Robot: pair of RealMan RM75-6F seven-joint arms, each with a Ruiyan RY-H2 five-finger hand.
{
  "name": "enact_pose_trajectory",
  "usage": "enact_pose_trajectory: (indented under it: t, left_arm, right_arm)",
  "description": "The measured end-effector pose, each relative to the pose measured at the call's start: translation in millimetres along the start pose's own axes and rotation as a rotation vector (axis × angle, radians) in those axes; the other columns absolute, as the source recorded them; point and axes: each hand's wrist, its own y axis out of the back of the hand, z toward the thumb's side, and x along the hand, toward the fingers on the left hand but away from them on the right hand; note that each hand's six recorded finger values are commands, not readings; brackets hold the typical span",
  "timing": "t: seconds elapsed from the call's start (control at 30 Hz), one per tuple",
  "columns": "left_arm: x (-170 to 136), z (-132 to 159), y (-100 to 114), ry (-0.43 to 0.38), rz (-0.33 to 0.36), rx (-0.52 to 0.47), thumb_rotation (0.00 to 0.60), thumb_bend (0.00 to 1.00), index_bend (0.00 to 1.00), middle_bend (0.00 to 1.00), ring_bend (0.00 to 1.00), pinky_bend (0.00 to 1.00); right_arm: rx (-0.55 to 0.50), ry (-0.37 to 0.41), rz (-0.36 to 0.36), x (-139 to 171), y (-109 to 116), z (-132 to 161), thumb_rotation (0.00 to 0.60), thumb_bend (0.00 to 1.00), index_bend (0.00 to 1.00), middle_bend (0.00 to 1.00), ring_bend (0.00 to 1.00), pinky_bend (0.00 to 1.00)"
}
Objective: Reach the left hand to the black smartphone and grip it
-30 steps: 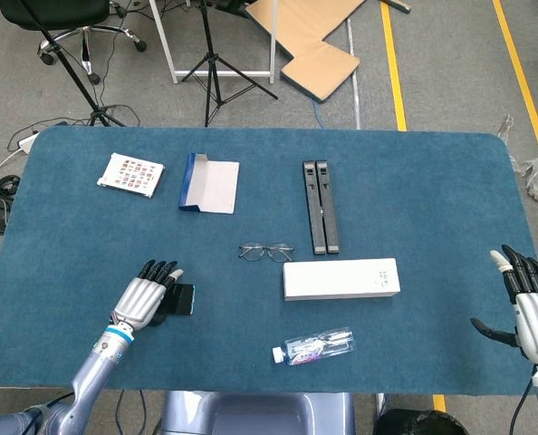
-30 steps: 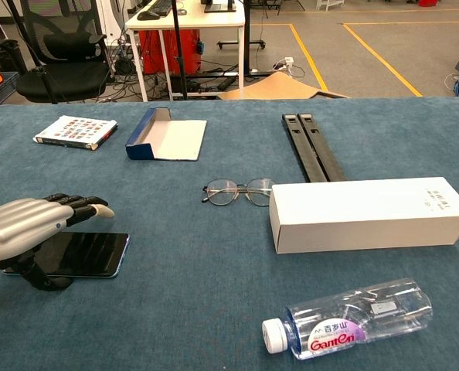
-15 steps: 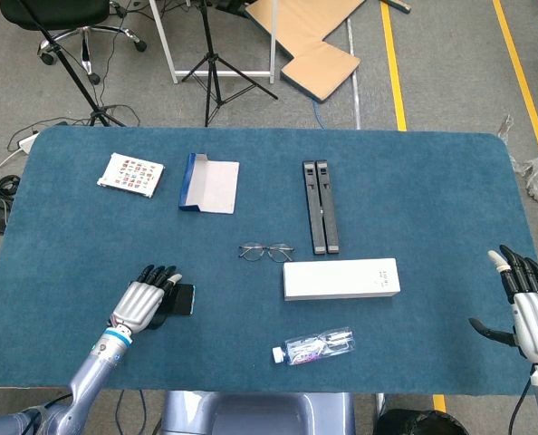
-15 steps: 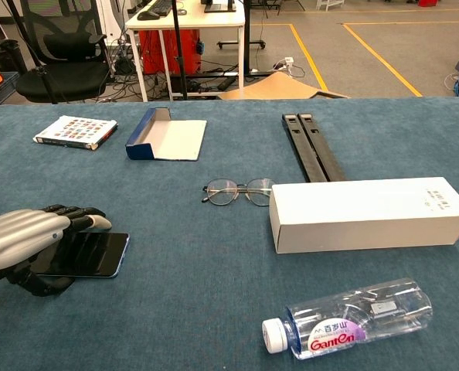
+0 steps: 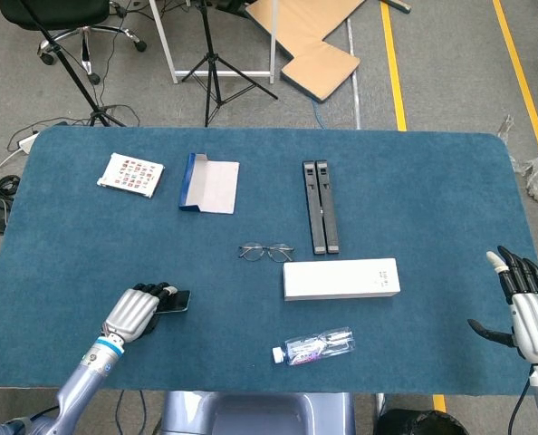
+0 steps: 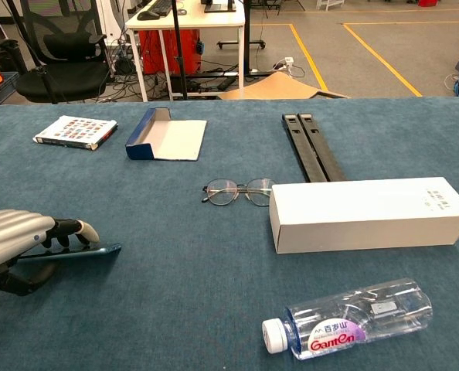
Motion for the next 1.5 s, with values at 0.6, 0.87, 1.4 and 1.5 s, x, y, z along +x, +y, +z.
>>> enact_pose_trajectory:
  t: [0.6, 0.87, 1.4, 1.5]
  left_arm:
    - [33, -19, 43, 0.06, -0.064, -0.263, 0.6, 0.73, 0.2, 0.19, 0.19, 0.24]
    - [44, -45, 54, 0.127, 0.026, -0.261, 0.6, 0.43, 0.0, 0.0, 0.0, 0.0]
    - [-57, -105, 124, 0.262, 0.413, -0.061, 0.6, 0.07, 0.0, 0.0, 0.0, 0.0]
    - [-79, -107, 123, 0.29, 0.418, -0.029, 0.6, 0.07, 0.0, 0.0, 0.0, 0.0]
  right_arm:
    - [0.011, -0.003, 0.013, -1, -4, 0, 0.6, 0.0, 0.05, 0.0, 0.0, 0.0]
    - [0.009, -0.008, 0.016, -2, -5, -1, 0.6, 0.0, 0.05, 0.0, 0.0, 0.0]
    - [-0.003, 0.02, 0.004, 2, -1, 7, 0.6, 0.0, 0.05, 0.0, 0.0, 0.0]
    - [-0.003, 0.022, 0.003, 2, -1, 8, 0.6, 0.0, 0.05, 0.0, 0.0, 0.0]
